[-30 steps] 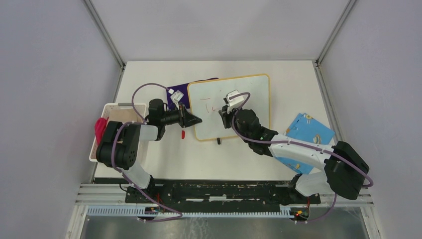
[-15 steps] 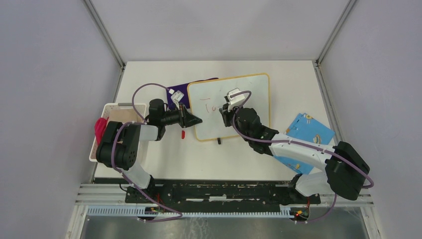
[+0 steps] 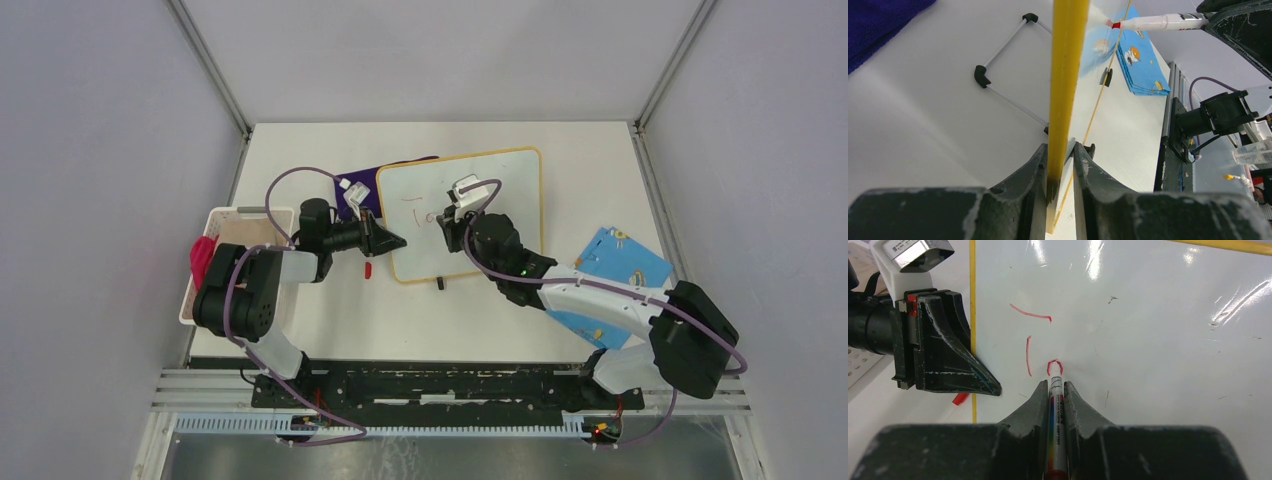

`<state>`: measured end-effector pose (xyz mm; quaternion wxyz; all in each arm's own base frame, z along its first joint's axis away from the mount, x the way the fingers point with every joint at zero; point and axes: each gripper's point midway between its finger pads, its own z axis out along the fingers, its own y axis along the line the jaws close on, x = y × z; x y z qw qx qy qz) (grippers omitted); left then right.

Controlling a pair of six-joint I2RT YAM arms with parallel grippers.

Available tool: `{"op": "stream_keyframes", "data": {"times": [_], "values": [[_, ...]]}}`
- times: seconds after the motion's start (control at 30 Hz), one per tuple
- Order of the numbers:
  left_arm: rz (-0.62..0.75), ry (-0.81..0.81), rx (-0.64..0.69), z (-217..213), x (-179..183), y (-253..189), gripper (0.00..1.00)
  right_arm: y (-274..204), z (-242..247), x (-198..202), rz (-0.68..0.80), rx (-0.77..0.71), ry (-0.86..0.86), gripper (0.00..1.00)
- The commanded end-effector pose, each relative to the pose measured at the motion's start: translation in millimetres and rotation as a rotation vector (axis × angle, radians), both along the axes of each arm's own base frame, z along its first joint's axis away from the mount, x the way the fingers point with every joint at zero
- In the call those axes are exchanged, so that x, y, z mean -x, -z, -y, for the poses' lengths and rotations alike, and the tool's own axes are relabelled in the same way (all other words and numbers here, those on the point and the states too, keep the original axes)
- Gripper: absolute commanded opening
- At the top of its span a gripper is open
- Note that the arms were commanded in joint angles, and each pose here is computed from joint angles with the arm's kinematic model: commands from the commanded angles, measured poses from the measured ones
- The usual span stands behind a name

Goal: Write a sentence on the whiteboard

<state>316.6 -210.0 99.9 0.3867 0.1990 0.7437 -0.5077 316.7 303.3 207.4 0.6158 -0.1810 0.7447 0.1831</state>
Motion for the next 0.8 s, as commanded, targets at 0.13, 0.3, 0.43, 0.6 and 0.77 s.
{"op": "stream_keyframes", "data": {"times": [0.13,0.3,0.43,0.6,0.77], "values": [[0.007,-0.092,-0.088,-9.5,-15.0,17.8,0.02,-19.0,-11.5,-4.3,0.027,-0.055,-0.023,0.0],[0.006,-0.093,-0.09,-9.7,-14.9,18.3,0.02,-22.7,-7.1,-1.2,0.029,-0.064,-0.02,0.0],[0.006,-0.094,-0.09,-9.8,-14.9,18.3,0.02,-42.6,3.3,3.9,0.058,-0.109,-0.007,0.0],[0.009,-0.095,-0.09,-9.9,-15.0,17.0,0.02,-56.5,16.3,-1.3,0.085,-0.12,0.022,0.0],[0.01,-0.097,-0.093,-10.3,-15.3,17.0,0.02,-54.8,18.1,-9.2,0.08,-0.109,0.033,0.0]]}}
